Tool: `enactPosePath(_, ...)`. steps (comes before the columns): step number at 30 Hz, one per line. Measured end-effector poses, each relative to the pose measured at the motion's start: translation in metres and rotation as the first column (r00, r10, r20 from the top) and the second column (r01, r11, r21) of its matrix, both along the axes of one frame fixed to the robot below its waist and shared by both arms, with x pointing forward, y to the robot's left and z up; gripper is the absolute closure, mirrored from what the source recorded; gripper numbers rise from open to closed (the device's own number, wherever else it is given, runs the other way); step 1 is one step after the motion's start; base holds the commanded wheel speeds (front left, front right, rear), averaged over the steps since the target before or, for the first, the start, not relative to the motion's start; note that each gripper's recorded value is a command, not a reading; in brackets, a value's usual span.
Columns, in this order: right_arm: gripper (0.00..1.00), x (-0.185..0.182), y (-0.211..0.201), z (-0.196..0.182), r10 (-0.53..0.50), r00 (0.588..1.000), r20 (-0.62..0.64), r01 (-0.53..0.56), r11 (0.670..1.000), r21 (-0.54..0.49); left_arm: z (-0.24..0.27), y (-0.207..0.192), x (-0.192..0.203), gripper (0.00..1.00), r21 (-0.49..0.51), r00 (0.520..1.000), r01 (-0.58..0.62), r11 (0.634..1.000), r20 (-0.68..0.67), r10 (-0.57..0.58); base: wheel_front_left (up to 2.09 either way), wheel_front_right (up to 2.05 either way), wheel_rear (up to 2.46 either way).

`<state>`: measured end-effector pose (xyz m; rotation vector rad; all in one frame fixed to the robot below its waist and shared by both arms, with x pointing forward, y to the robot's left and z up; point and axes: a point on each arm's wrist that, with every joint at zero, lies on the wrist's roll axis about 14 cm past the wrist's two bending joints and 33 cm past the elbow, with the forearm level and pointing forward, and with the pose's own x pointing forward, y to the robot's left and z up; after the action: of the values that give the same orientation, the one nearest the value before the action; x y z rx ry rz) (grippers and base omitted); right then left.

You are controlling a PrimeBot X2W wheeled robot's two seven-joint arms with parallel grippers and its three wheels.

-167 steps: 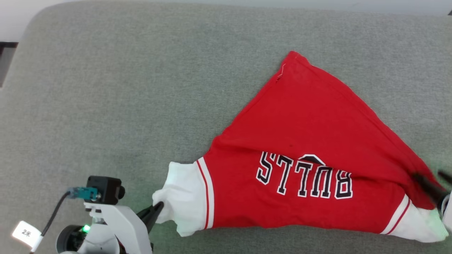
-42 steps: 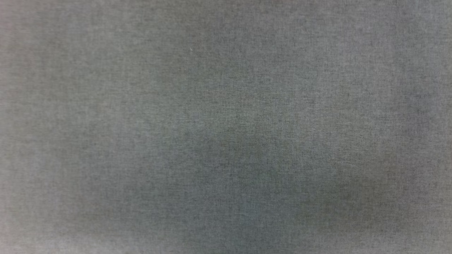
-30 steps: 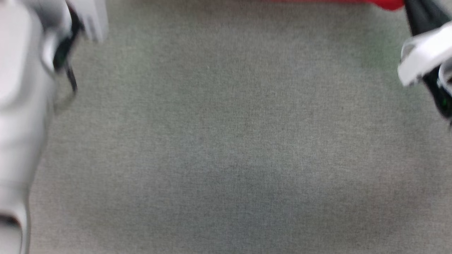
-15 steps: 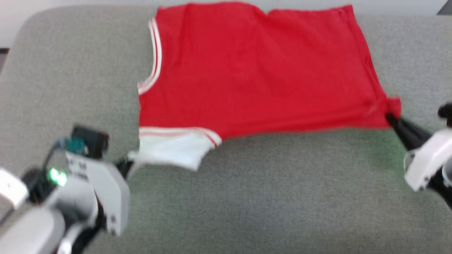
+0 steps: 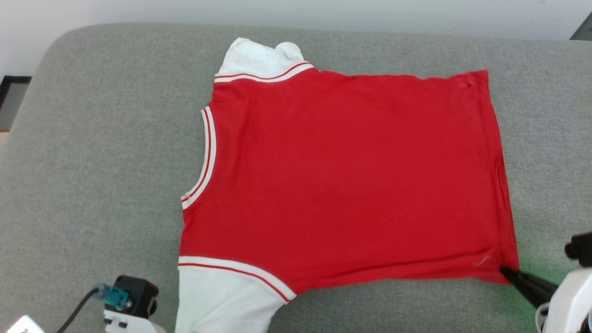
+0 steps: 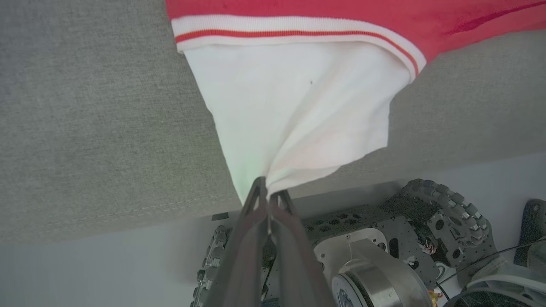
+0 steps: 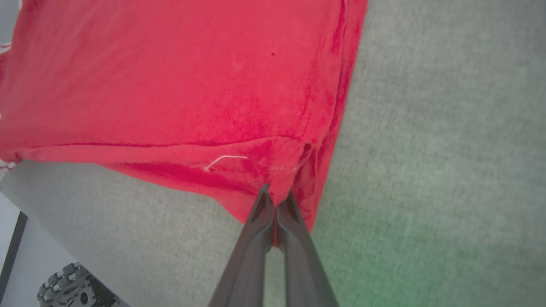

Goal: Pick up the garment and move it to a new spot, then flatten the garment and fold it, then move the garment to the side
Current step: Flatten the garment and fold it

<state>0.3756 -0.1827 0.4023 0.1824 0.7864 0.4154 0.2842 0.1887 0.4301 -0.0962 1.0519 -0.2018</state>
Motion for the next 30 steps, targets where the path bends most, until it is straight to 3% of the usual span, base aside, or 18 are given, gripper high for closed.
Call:
enactPosePath(4,1.00,-0.015,0.000,-0.001,-0.007,0.999,-0.037,0.008,1.000,0.015,0.002,0.002,-0.002,1.00,0.004,1.000,-0.003,1.000,-0.007,0.003,0.00,0.00,0.00)
enactPosePath(10,1.00,-0.003,-0.002,0.020,-0.042,0.999,0.035,0.041,0.999,0.023,0.033,0.016,0.042,1.00,0.084,0.987,0.020,0.996,0.157,-0.033,0.00,0.00,0.00)
enactPosePath(15,1.00,0.026,0.002,0.044,-0.060,0.988,0.143,0.057,0.998,0.028,0.074,0.026,0.097,1.00,0.180,0.933,0.058,0.982,0.340,-0.117,0.00,0.00,0.00)
enactPosePath(21,1.00,0.066,0.006,0.061,-0.074,0.970,0.229,0.073,0.997,0.014,0.104,0.026,0.161,1.00,0.245,0.860,0.112,0.963,0.461,-0.217,0.00,0.00,0.00)
enactPosePath(25,1.00,0.091,0.007,0.058,-0.074,0.966,0.247,0.079,0.997,-0.009,0.105,0.019,0.202,1.00,0.254,0.834,0.139,0.957,0.491,-0.251,0.00,0.00,0.00)
enactPosePath(30,1.00,0.107,0.010,0.046,-0.071,0.970,0.233,0.080,0.996,-0.026,0.081,0.016,0.228,1.00,0.246,0.860,0.161,0.956,0.440,-0.258,0.00,0.00,0.00)
